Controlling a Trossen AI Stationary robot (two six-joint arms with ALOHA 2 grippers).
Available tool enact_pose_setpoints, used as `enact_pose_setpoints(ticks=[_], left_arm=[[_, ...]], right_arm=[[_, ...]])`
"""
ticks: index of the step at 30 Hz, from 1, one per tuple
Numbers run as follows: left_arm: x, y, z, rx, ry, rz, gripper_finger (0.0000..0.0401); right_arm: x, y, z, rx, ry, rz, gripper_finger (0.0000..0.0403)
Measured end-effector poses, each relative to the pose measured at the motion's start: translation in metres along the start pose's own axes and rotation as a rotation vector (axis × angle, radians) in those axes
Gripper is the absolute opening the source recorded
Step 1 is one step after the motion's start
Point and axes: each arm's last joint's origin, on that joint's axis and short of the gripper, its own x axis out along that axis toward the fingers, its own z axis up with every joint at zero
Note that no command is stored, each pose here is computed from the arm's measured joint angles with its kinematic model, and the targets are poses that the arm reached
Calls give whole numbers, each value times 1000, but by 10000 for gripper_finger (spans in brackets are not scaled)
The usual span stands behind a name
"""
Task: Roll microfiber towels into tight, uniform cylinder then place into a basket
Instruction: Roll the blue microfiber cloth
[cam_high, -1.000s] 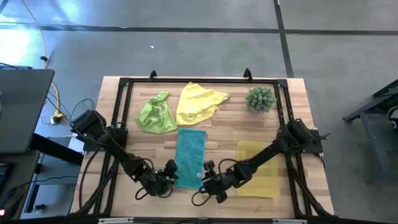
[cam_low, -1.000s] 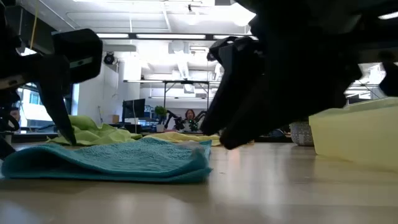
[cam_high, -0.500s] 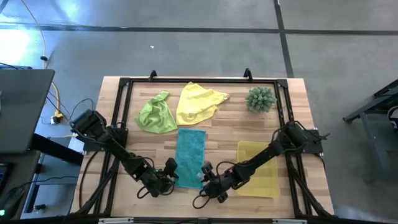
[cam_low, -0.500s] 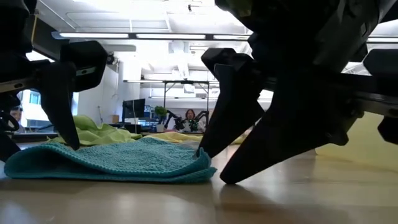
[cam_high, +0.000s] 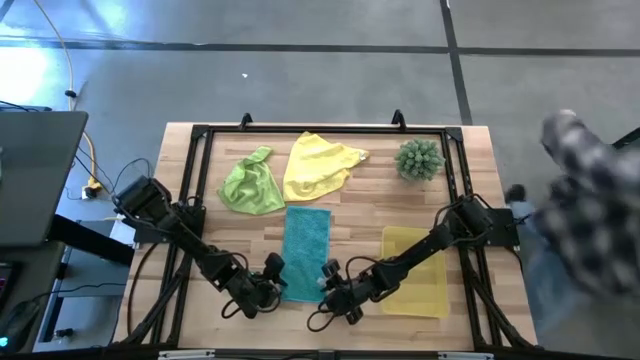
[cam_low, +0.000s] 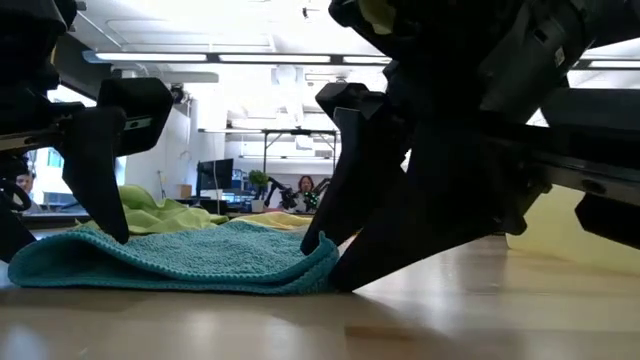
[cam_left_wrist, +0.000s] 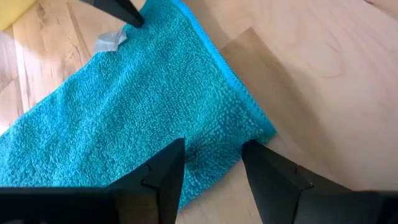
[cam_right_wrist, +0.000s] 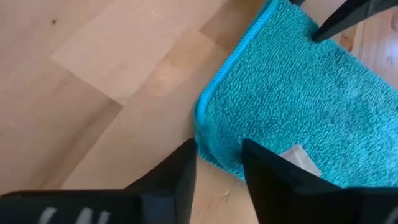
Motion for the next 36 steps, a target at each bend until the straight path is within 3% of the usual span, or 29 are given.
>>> enact_pose_setpoints(ticks=[10,20,31,36], left_arm=[[-4,-9,0,27,-8,30,104],[-5,-13,2,-7,-39,3,6],[-16,-11,12,-157,-105,-36,1],[-21,-9,14,-283,-113,-73,1]], right_arm=[[0,1,-1,145,5,41,6],[0,0,-1,268,8,28,2],[1,-5,0,378,-16,41,1],[4,-18,2,469,-56,67,0]])
